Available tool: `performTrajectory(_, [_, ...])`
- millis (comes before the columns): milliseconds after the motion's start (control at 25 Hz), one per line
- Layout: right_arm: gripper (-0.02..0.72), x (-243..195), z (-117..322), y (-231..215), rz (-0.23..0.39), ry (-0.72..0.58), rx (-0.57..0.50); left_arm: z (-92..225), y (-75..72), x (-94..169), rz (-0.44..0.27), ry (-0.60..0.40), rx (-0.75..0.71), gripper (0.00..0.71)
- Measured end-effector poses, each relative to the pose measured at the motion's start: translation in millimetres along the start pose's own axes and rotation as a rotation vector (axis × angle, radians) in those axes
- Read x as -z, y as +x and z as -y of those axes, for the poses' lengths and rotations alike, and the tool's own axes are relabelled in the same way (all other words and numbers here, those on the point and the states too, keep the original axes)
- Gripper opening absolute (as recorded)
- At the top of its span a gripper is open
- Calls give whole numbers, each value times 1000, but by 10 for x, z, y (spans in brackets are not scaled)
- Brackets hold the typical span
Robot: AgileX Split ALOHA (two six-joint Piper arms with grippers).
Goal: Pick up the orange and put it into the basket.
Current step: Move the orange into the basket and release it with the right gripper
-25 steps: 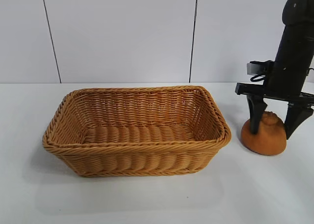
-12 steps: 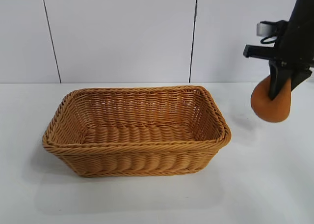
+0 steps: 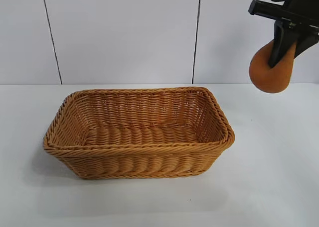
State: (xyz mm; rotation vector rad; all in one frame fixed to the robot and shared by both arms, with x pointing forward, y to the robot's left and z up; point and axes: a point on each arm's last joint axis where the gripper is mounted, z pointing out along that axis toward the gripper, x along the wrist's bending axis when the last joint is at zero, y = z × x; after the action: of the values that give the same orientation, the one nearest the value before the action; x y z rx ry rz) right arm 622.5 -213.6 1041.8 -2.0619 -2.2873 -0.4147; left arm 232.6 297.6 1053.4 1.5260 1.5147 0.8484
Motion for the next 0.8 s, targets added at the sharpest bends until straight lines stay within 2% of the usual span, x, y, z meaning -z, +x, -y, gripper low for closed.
performTrajectory(200, [38,-106,46,679,-79,-70,109,0,0,0,0,0,0,693])
performTrajectory(480, [38,-373,195,1423,-144,-128,237,0,2,0,-2,0,-1,693])
performTrajectory(640, [38,-709,241,1640,-151,-114,267,0,2,0,-2,0,-1,693])
performTrajectory(800, [38,-1102,220,1673,-136,-96,265,0,2,0,-2,0,-1,693])
